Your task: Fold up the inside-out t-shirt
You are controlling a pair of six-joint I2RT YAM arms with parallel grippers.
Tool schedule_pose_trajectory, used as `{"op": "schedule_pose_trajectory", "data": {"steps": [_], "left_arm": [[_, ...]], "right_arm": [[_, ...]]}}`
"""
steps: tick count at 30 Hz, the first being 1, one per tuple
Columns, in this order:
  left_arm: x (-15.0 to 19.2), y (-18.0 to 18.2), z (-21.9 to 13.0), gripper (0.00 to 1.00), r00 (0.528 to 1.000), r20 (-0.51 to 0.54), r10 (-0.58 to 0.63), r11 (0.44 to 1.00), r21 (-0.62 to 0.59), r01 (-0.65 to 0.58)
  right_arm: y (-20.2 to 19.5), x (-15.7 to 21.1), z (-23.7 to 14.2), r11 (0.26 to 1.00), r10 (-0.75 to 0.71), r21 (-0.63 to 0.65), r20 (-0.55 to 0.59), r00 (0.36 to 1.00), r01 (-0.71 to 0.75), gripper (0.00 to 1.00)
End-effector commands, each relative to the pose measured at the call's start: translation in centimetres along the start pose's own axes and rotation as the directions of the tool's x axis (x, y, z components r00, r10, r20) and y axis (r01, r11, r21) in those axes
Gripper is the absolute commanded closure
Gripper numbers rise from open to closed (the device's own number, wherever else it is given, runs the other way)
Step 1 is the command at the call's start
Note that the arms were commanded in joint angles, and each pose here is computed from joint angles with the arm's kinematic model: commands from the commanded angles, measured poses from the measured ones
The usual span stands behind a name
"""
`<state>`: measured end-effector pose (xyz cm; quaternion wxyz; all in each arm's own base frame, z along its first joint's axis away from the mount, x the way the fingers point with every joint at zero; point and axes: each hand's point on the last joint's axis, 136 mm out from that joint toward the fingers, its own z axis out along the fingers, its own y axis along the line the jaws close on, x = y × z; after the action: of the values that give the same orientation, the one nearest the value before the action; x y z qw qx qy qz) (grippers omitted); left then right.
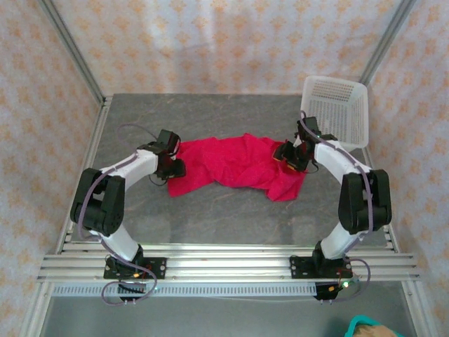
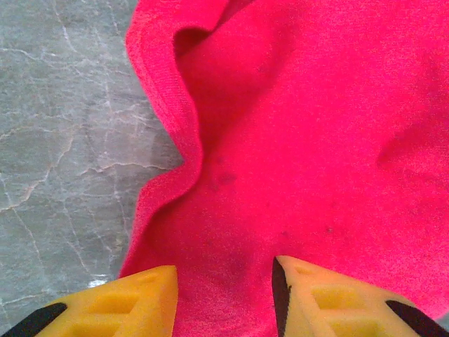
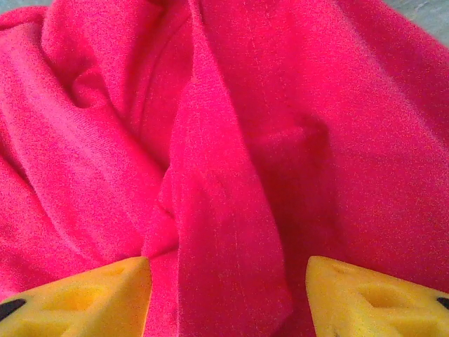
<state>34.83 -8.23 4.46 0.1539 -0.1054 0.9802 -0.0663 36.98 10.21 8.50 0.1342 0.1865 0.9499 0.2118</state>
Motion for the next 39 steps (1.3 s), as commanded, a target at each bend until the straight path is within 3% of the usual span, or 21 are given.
{"op": "schedule_pose_trajectory", "data": {"steps": [1, 3, 6, 7, 11, 16, 26, 28, 31, 32, 35, 37, 39], "left_arm": [[-0.9, 0.2, -0.1, 0.58, 0.999, 0.029, -0.021, 1.000, 0.008, 0.021], [-1.3, 0.2, -0.3, 0.58, 0.999, 0.041, -0.032, 0.999, 0.018, 0.031], [-2.1, 0.3, -0.9, 0.58, 0.996, 0.065, -0.059, 0.998, 0.033, 0.057], [-2.5, 0.5, -1.3, 0.58, 0.994, 0.082, -0.073, 0.997, 0.036, 0.070], [-4.3, 1.5, -2.5, 0.59, 0.980, 0.132, -0.149, 0.988, 0.068, 0.141], [-5.6, 1.2, -1.6, 0.62, 0.986, 0.102, -0.133, 0.990, 0.066, 0.127], [-6.9, 0.9, 1.5, 0.64, 0.989, 0.062, -0.135, 0.990, 0.047, 0.132], [-7.0, 1.1, 2.1, 0.70, 0.989, 0.056, -0.135, 0.991, 0.032, 0.133], [-7.4, 1.0, 2.5, 0.96, 0.990, 0.047, -0.130, 0.991, 0.024, 0.129], [-7.8, 1.0, 2.2, 1.00, 0.990, 0.047, -0.131, 0.991, 0.026, 0.130], [-10.4, 0.3, -0.8, 1.00, 0.980, 0.094, -0.176, 0.981, 0.101, 0.167], [-13.6, -0.2, -5.1, 1.00, 0.957, 0.176, -0.229, 0.962, 0.188, 0.195], [-17.6, -0.3, -11.4, 1.00, 0.907, 0.290, -0.307, 0.926, 0.312, 0.214]], "right_arm": [[0.3, -0.2, 1.8, 0.999, -0.009, -0.035, -0.023, 1.000, 0.009, 0.39], [0.9, -0.6, 2.4, 0.998, -0.007, -0.056, -0.021, 1.000, 0.005, 0.53], [1.7, -1.0, 1.2, 0.998, -0.021, -0.067, -0.010, 1.000, 0.020, 0.91], [1.8, -1.1, 0.5, 0.998, -0.030, -0.061, 0.001, 1.000, 0.030, 0.99], [1.6, -1.7, -4.0, 0.996, -0.087, 0.014, 0.087, 0.992, 0.086, 1.00], [1.9, -2.2, -8.2, 0.995, -0.097, 0.025, 0.192, 0.977, 0.094, 1.00], [2.9, -1.9, -8.7, 0.995, -0.083, -0.030, 0.194, 0.977, 0.091, 1.00], [2.9, -1.9, -8.9, 0.995, -0.084, -0.031, 0.198, 0.977, 0.092, 1.00], [2.9, -2.1, -9.2, 0.995, -0.088, -0.028, 0.209, 0.974, 0.096, 1.00], [2.9, -2.2, -9.3, 0.995, -0.090, -0.024, 0.216, 0.972, 0.097, 1.00], [3.4, -3.3, -10.8, 0.994, -0.095, -0.019, 0.262, 0.960, 0.104, 1.00], [3.9, -4.7, -12.7, 0.995, -0.089, -0.021, 0.311, 0.946, 0.101, 1.00], [4.7, -6.9, -15.6, 0.995, -0.063, -0.047, 0.380, 0.923, 0.088, 1.00]]}}
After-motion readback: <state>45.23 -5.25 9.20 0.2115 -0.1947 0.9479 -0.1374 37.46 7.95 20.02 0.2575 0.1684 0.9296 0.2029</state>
